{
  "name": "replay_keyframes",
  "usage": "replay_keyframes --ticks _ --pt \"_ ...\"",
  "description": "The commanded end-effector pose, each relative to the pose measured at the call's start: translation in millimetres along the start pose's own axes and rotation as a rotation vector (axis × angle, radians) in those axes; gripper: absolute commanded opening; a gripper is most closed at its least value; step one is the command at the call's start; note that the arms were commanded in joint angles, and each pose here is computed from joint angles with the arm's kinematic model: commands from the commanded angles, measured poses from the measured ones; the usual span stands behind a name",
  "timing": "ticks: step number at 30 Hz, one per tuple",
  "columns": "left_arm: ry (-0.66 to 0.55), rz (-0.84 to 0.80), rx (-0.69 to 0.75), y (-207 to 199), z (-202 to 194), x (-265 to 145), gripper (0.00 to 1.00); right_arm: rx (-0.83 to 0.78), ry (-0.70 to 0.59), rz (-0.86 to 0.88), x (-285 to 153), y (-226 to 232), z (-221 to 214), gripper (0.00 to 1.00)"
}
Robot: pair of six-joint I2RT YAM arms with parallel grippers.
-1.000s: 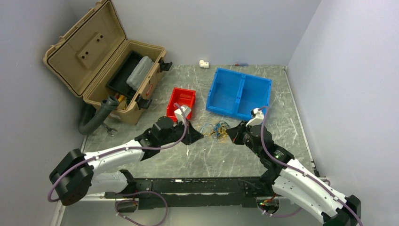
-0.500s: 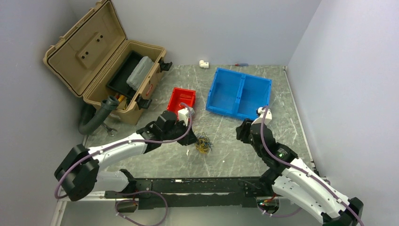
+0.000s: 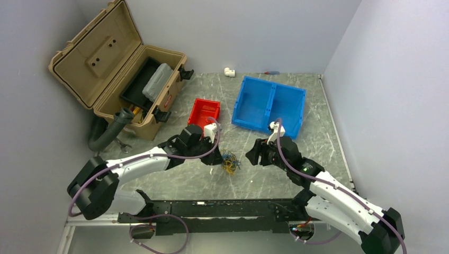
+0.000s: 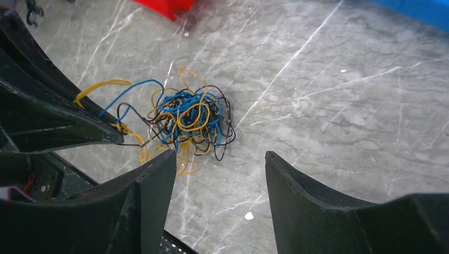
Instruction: Untangle the cables
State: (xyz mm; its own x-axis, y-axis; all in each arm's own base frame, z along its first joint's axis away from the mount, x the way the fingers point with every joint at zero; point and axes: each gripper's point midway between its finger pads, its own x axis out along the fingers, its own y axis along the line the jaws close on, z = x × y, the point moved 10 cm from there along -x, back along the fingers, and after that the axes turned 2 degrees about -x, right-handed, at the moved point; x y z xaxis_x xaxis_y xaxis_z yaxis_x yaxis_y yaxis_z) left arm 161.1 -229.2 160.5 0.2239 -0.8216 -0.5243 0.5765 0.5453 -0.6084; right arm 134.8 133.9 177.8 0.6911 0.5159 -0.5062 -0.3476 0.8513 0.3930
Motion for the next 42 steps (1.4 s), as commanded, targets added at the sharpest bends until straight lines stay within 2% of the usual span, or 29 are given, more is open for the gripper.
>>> replay_keyframes --ticks 1,6,10,13,18,25,29,32,36,39,42 --pt "-0.094 -0.027 0.046 -14 14 -17 0.11 0.000 -0.028 0.085 3 8 5 0.65" --pt "-0.111 0.052 0.054 -19 11 -41 0.36 0.016 -0.034 0.078 2 7 3 0.66" --pt "-0.181 0.129 0.081 -23 12 -65 0.70 0.059 -0.029 0.086 4 8 0 0.67" --pt "-0.195 0.178 0.103 -23 16 -72 0.76 0.094 -0.007 0.092 9 8 -5 0.67" --pt "-0.106 0.325 0.138 -25 20 -52 0.77 0.157 -0.003 0.076 14 7 -10 0.66" --pt "-0.033 0.379 0.194 -47 39 -17 0.78 0.180 -0.022 0.049 10 3 -13 0.65" --pt "0.059 0.448 0.191 -47 46 4 0.78 0.175 -0.037 0.004 5 0 -11 0.65" --pt "0.124 0.489 0.158 -32 28 24 0.79 0.180 -0.048 0.004 3 -1 -12 0.65" --pt "0.165 0.377 0.067 -17 -5 44 0.78 0.182 -0.039 0.002 2 -2 -14 0.64" --pt "0.131 0.247 0.039 -18 -15 49 0.66 0.186 -0.028 0.008 3 -4 -19 0.64" --pt "0.082 0.214 0.040 -18 -16 43 0.29 0.188 -0.022 0.019 4 -3 -20 0.64"
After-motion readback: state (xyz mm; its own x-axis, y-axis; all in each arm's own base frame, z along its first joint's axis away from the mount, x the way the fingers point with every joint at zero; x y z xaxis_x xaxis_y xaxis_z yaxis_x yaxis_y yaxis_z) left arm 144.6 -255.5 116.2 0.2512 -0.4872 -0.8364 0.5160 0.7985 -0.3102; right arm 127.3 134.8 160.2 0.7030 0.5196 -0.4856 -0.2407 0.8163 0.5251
